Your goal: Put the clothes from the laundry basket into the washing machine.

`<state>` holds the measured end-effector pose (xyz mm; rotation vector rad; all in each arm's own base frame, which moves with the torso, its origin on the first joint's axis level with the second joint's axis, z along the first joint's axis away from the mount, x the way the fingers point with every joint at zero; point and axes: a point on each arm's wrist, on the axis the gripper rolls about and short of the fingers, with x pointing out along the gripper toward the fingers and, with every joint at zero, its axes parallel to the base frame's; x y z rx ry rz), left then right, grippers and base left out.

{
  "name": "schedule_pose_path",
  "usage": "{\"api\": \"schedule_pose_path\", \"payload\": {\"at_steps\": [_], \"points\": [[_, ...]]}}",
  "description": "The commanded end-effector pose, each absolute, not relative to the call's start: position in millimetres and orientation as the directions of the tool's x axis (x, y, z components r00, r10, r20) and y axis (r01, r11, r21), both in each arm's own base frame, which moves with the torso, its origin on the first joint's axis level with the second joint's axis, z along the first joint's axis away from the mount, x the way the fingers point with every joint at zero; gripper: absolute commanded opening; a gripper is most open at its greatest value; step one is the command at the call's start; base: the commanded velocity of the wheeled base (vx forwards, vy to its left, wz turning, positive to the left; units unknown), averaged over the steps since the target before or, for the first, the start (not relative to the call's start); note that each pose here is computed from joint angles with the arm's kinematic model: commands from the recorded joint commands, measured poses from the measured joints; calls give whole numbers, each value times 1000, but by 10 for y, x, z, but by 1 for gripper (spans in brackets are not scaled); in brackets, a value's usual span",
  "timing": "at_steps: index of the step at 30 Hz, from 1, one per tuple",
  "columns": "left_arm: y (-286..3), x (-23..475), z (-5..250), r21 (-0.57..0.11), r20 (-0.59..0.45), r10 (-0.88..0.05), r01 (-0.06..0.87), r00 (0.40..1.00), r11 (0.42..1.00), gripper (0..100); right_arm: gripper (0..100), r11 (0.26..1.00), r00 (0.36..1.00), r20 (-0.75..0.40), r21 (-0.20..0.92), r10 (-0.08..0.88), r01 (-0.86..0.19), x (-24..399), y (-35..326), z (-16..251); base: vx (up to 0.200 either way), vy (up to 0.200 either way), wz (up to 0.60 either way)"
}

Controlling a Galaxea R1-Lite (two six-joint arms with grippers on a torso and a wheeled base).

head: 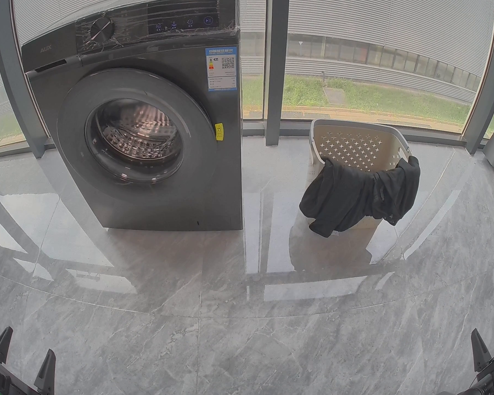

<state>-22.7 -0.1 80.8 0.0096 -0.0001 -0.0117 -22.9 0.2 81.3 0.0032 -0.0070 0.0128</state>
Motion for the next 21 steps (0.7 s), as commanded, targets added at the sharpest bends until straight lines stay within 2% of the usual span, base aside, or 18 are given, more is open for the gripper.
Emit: {"api": "schedule_pose_path", "payload": {"at_steps": [1, 21], "points": [[-1, -229, 759, 9, 2, -12, 12, 1000, 1000, 100, 100, 1000, 1000, 6, 3, 14, -14, -228, 2, 761, 200, 0, 0], [-1, -229, 761, 11, 3, -12, 12, 1000, 1000, 100, 100, 1000, 1000, 6, 3, 14, -14, -228, 2, 761, 200, 0, 0]]}}
